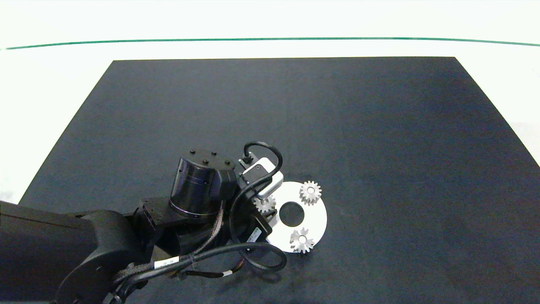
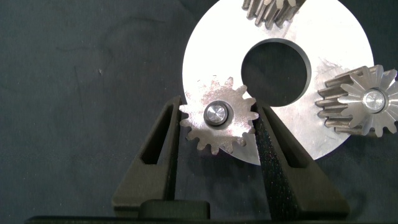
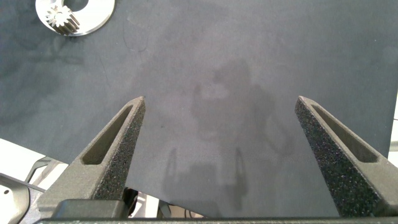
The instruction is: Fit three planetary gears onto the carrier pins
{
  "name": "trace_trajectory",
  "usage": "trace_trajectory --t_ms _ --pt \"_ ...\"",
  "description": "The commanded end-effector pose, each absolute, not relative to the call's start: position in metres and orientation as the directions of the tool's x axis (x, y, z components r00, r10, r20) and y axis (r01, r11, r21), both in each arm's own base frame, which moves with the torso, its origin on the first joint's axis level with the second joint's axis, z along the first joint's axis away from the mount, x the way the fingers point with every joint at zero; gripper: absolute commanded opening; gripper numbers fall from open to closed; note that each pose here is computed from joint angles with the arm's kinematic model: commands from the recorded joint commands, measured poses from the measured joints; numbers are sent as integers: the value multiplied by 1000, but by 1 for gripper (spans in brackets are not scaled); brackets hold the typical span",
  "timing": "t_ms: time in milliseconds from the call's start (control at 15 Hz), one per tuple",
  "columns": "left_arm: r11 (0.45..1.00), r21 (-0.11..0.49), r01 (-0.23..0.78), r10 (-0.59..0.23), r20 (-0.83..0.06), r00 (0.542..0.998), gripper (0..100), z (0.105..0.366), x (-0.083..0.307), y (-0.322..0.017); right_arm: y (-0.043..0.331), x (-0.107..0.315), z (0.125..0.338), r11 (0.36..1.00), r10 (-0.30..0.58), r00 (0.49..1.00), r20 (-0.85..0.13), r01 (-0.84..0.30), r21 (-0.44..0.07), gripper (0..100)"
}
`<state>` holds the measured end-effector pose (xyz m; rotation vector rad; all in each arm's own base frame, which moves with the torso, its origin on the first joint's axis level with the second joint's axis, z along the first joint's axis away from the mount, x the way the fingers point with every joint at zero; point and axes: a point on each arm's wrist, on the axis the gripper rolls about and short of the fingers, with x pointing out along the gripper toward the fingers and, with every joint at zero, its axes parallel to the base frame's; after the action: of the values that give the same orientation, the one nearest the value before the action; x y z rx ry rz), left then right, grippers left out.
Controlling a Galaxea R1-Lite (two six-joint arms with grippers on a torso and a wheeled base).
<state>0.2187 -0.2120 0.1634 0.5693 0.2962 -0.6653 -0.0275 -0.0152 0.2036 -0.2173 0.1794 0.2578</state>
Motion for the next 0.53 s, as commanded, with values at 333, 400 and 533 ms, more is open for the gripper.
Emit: trace_trajectory --t_ms 333,400,533 --pt "643 403 652 -498 -427 755 1 165 219 -213 -15 -28 203 944 230 952 -203 -269 -191 100" --pt "643 403 651 -499 -425 756 1 166 219 -213 -15 -28 203 944 230 951 -205 -270 -191 100" --pt "643 401 652 -498 -427 755 1 166 218 -212 -15 -28 204 944 230 952 -203 -269 -191 100"
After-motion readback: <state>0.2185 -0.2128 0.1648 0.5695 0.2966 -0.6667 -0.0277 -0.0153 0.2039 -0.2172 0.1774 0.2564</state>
